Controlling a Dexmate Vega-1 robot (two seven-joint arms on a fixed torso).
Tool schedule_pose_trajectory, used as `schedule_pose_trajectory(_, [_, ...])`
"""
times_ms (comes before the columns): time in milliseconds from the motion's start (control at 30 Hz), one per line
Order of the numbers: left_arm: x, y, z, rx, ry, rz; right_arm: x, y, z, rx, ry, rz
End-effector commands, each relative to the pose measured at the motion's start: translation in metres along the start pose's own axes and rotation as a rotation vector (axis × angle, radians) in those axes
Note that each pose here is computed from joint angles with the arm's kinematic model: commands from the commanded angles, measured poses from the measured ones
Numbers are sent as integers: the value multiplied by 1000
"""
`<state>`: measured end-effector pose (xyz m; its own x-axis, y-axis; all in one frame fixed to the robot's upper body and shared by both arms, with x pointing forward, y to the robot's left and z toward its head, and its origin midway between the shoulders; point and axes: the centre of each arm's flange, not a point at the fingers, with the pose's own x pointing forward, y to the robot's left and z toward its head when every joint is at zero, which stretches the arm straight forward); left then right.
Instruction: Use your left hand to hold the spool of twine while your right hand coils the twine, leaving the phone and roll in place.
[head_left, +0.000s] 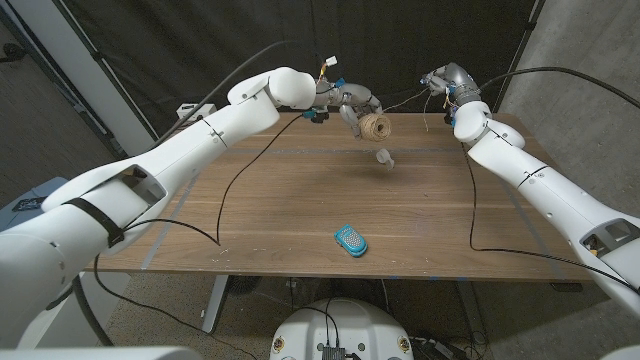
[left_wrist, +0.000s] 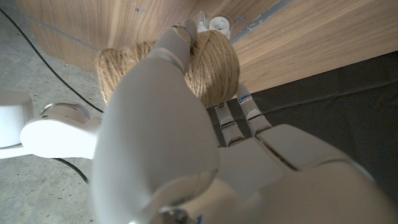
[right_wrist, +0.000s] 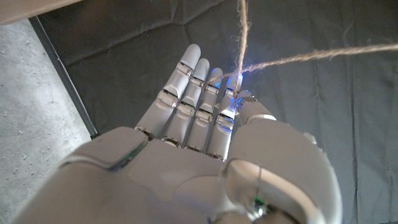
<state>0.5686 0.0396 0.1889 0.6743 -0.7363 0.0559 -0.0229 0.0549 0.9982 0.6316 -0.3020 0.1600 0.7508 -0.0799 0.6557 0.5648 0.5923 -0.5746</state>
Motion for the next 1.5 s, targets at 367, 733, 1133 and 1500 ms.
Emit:
schedule_pose_trajectory(367, [2, 8, -4, -38, 59, 29, -3, 23, -11, 22, 41, 52])
schedule_pose_trajectory(733, [0, 17, -8, -47, 69, 62, -7, 34, -16, 33, 66, 69])
schedule_pose_trajectory(1133, [1, 22, -13, -78, 89, 88, -13, 44, -16, 41, 81, 83])
schedule_pose_trajectory(1500, [5, 25, -14, -112, 89, 110, -21, 50, -16, 51, 93, 97])
